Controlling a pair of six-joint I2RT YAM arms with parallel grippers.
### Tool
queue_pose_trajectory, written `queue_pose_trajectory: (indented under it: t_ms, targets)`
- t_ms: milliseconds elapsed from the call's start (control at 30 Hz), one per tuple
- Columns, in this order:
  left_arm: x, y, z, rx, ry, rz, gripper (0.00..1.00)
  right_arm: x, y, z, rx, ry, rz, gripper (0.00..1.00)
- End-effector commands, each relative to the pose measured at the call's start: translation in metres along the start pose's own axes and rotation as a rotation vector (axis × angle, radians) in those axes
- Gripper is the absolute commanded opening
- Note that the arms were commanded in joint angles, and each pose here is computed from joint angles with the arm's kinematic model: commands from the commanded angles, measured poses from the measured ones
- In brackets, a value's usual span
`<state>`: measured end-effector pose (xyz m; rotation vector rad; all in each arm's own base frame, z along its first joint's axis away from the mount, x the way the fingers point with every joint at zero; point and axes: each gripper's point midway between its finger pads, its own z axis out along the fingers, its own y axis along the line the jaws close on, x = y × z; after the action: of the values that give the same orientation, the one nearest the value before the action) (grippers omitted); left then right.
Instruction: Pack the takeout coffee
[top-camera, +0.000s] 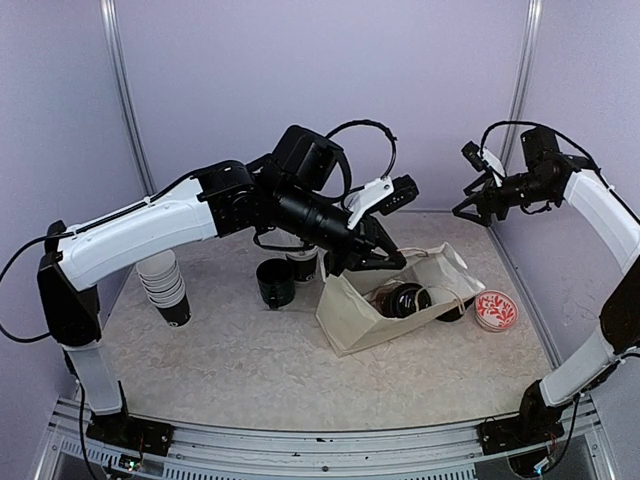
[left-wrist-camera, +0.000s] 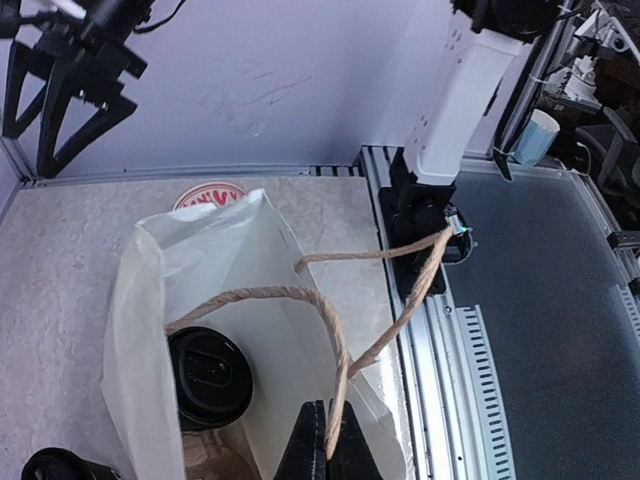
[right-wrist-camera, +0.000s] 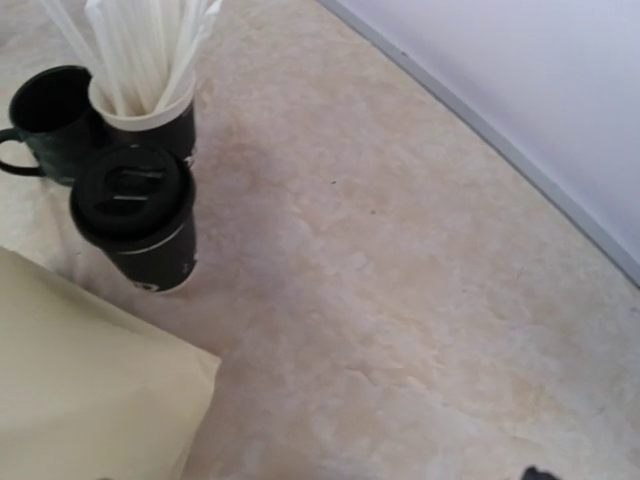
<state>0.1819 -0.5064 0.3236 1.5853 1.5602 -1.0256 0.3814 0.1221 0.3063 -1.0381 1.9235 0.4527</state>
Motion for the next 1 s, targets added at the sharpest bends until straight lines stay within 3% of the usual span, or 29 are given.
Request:
queue_pose_trajectory:
  t_ms: [0,567,967]
  targets:
    - [-0.028,-0.034,-0.026,0.062,-0.08,0.041,0.0,-0.001,0.009,-0.002,-0.033,-0.028,-0.005,0.86]
    - [-0.032,-0.045,-0.032,0.076,-0.093,0.04,0.0,0.006,0.024,-0.001,-0.087,-0.035,0.008,0.86]
    - [-0.037,0.017,-0.018,-0.09,-0.101,-0.09,0.0,0.007,0.021,0.002,-0.098,-0.024,0.04,0.86]
